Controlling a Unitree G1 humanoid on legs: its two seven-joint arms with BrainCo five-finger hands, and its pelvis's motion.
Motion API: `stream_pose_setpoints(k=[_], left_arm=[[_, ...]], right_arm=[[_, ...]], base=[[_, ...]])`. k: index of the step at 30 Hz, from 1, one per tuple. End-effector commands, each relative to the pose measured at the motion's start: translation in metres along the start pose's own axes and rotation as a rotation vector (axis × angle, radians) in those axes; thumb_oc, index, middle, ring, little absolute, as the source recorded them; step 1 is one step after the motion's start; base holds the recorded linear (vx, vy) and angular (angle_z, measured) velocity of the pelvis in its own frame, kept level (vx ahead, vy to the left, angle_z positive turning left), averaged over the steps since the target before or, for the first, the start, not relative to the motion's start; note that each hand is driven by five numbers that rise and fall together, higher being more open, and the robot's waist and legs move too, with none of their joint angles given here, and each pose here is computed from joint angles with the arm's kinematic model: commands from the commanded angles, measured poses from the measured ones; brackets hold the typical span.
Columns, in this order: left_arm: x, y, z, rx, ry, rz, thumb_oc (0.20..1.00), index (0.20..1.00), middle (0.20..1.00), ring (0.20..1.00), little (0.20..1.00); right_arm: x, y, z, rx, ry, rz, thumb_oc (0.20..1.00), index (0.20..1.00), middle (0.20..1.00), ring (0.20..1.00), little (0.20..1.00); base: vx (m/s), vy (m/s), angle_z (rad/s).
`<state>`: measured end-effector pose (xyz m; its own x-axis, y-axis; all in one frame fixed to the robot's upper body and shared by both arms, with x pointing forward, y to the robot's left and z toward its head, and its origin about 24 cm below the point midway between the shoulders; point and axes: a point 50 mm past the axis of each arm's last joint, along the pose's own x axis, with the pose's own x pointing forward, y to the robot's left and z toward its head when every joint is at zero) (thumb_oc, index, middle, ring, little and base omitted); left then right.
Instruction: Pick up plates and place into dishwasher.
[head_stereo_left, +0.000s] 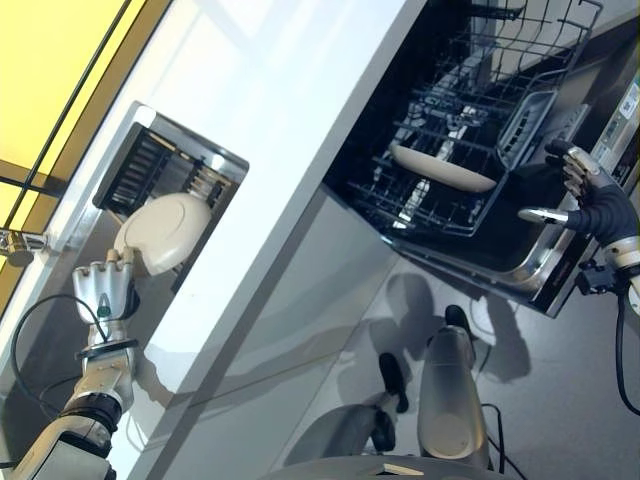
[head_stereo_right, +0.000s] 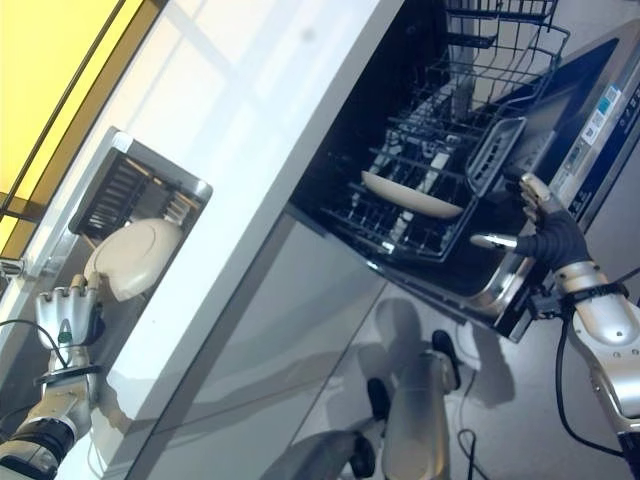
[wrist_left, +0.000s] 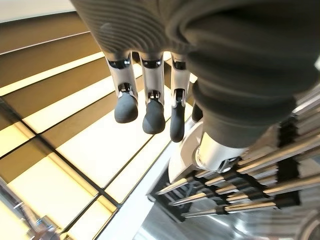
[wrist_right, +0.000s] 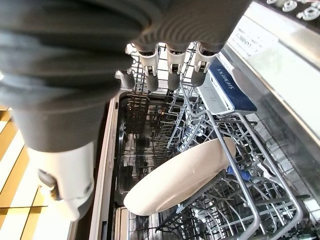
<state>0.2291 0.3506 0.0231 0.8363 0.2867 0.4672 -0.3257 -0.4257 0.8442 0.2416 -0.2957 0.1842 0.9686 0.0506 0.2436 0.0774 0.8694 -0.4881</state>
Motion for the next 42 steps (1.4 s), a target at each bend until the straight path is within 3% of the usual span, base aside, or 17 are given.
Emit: stream_pose_setpoints(k=[1,7,17,21,25,26,27,36,42], left_arm=[[0.000,0.002,0.017,-0.230,0.177,0.041,0.200,0.200,0.200,0.200,0.200],[0.004,0.010,0.007,-0.507,0.417,0.133,0.200,0.200,0.200,0.200,0.200],[0.018,0.024,0.001,-0.620,0.429,0.190,0.200,0.200,0.200,0.200,0.200],[0.017,0.025,0.000,-0.566,0.358,0.159,0.200,0.200,0.200,0.200,0.200],[0.019,0.029,0.008,-0.389,0.077,0.131,0.200,0.200,0.200,0.200,0.200],[0.021,0.030,0.010,-0.349,0.012,0.126,0.435,0.435,0.435,0.435,0.435],[0.021,0.030,0.013,-0.316,-0.040,0.120,1.000,1.000,1.000,1.000,1.000],[0.022,0.020,0.036,-0.096,-0.299,-0.004,1.000,1.000,1.000,1.000,1.000],[0.019,0.015,0.048,-0.072,-0.314,-0.002,1.000,1.000,1.000,1.000,1.000]], right_arm=[[-0.004,-0.003,0.024,-0.002,-0.147,-0.014,1.000,1.000,1.000,1.000,1.000],[-0.014,0.000,0.016,0.012,-0.131,-0.020,1.000,1.000,1.000,1.000,1.000],[-0.025,0.010,0.008,0.042,-0.097,-0.015,1.000,1.000,1.000,1.000,1.000],[-0.028,0.011,0.006,0.048,-0.086,-0.014,1.000,1.000,1.000,1.000,1.000],[-0.029,0.007,0.005,0.048,-0.067,-0.010,1.000,1.000,1.000,1.000,1.000],[-0.028,0.005,0.006,0.047,-0.063,-0.005,1.000,1.000,1.000,1.000,1.000],[-0.027,0.003,0.007,0.044,-0.057,-0.001,1.000,1.000,1.000,1.000,1.000],[-0.012,-0.008,0.020,0.008,-0.064,0.024,1.000,1.000,1.000,1.000,1.000],[-0.003,-0.014,0.028,-0.014,-0.081,0.022,1.000,1.000,1.000,1.000,1.000]], base=[[0.00,-0.014,0.06],[0.00,-0.015,0.09],[0.01,-0.012,0.04],[0.03,-0.022,0.00],[0.06,-0.011,0.04],[0.05,0.019,0.04],[0.06,0.035,0.03],[0.01,0.041,-0.04],[-0.01,0.037,-0.05]])
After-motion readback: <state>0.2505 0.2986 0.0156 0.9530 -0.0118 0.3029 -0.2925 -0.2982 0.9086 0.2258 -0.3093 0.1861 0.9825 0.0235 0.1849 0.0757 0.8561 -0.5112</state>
